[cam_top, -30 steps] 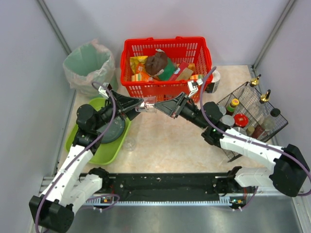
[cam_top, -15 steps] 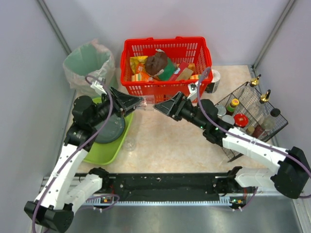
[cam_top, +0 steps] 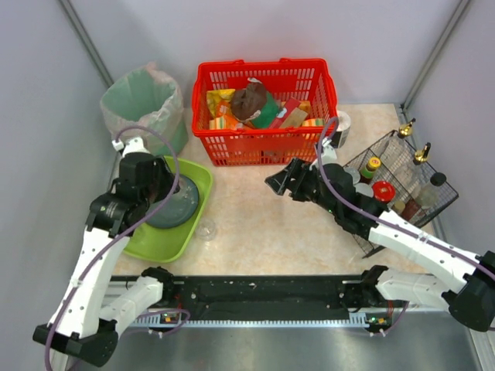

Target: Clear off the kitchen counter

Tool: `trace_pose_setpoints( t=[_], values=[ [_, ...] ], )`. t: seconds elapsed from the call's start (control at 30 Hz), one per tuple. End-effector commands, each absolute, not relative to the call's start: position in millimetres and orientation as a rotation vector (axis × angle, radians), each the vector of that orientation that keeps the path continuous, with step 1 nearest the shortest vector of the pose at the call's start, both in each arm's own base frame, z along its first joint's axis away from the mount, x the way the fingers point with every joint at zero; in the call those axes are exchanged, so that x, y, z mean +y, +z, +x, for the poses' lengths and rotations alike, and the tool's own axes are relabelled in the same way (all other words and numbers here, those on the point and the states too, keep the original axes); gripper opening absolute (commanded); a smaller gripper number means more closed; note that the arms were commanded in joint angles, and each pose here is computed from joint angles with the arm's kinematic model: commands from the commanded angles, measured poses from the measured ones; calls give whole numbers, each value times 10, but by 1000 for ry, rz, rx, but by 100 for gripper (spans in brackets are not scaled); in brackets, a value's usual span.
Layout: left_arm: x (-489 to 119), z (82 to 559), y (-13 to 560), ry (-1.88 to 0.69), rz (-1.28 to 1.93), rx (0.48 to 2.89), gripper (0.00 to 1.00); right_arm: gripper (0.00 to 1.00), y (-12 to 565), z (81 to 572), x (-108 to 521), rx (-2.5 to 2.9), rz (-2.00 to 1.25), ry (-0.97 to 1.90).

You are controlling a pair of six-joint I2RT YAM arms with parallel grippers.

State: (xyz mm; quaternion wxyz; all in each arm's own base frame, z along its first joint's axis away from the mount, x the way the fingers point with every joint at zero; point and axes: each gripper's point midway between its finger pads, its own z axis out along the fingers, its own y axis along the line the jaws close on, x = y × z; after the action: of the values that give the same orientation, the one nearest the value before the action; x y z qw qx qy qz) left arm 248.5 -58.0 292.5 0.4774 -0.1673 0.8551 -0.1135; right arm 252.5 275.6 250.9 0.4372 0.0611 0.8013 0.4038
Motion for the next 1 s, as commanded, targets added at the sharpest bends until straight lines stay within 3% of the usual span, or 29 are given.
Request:
trace_pose_setpoints(
  t=[0.0, 0.27, 0.6, 0.97],
  values=[
    [-13, 2266, 2339, 144, -509, 2202, 30, 80, 2347, 2549, 2612, 2018, 131, 904],
    [251, 2261, 1849, 367, -674, 2231, 28, 79, 2155, 2459, 2708, 2094, 92, 940],
    [403, 2187, 1339, 379, -800, 2289, 28, 78, 2105, 2358, 2622, 2119, 101, 936],
    [513, 2058, 1281, 268, -993, 2218, 27, 75, 2072, 2335, 2706, 2186, 84, 943]
  ],
)
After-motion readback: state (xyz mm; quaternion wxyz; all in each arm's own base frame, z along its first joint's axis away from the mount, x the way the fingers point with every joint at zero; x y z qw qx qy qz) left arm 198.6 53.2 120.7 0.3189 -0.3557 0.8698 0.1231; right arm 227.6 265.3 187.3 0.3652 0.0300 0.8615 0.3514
